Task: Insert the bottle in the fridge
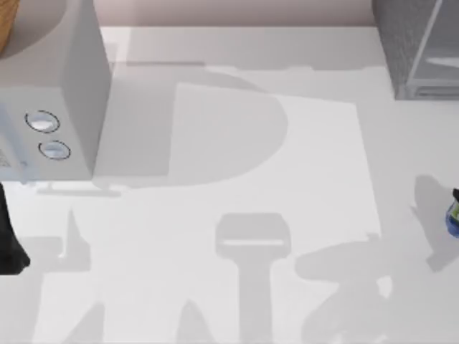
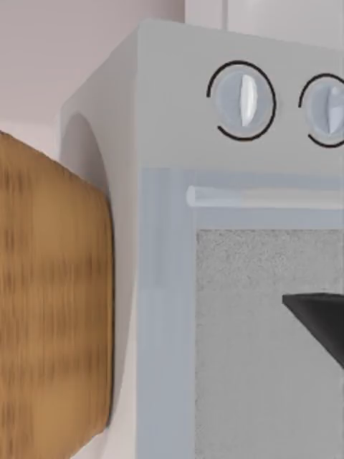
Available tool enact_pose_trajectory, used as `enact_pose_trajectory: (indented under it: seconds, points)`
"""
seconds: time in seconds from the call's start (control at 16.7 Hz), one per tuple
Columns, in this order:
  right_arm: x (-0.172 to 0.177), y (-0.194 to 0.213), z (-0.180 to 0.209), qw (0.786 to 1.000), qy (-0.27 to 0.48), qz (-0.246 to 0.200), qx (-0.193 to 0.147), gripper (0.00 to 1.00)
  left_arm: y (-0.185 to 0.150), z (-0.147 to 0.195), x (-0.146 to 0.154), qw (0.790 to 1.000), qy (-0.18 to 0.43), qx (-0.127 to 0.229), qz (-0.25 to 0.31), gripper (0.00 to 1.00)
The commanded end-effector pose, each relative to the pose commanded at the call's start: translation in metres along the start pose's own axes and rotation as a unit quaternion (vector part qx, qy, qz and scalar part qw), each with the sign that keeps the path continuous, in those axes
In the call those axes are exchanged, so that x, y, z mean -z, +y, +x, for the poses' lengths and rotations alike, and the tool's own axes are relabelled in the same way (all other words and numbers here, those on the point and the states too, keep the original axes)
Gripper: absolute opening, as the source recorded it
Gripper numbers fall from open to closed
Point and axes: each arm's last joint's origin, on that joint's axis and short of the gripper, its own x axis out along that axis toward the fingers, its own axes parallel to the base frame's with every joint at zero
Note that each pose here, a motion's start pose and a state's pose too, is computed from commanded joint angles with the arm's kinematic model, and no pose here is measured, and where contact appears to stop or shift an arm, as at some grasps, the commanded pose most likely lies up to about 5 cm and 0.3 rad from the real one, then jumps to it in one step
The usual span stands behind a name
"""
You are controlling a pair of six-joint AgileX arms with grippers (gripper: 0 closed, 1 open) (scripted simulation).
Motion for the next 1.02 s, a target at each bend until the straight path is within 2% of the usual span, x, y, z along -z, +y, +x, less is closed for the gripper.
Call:
enact_pose_trajectory:
  seconds: [0.3, 0.66, 0.84, 1.02]
  points:
    - [-0.018, 0.023, -0.017, 0.995, 0.007, 0.022, 0.100, 0.01, 0.000, 0.000, 0.000, 1.000, 0.000, 0.000, 0.000, 1.00]
    - [-0.028, 0.059, -0.041, 0.972, -0.030, 0.032, 0.232, 0.01, 0.000, 0.000, 0.000, 1.000, 0.000, 0.000, 0.000, 1.00]
    - [-0.027, 0.073, -0.051, 0.957, -0.065, 0.033, 0.282, 0.01, 0.000, 0.000, 0.000, 1.000, 0.000, 0.000, 0.000, 1.00]
    - [-0.024, 0.082, -0.057, 0.943, -0.094, 0.036, 0.317, 0.01, 0.000, 0.000, 0.000, 1.000, 0.000, 0.000, 0.000, 1.00]
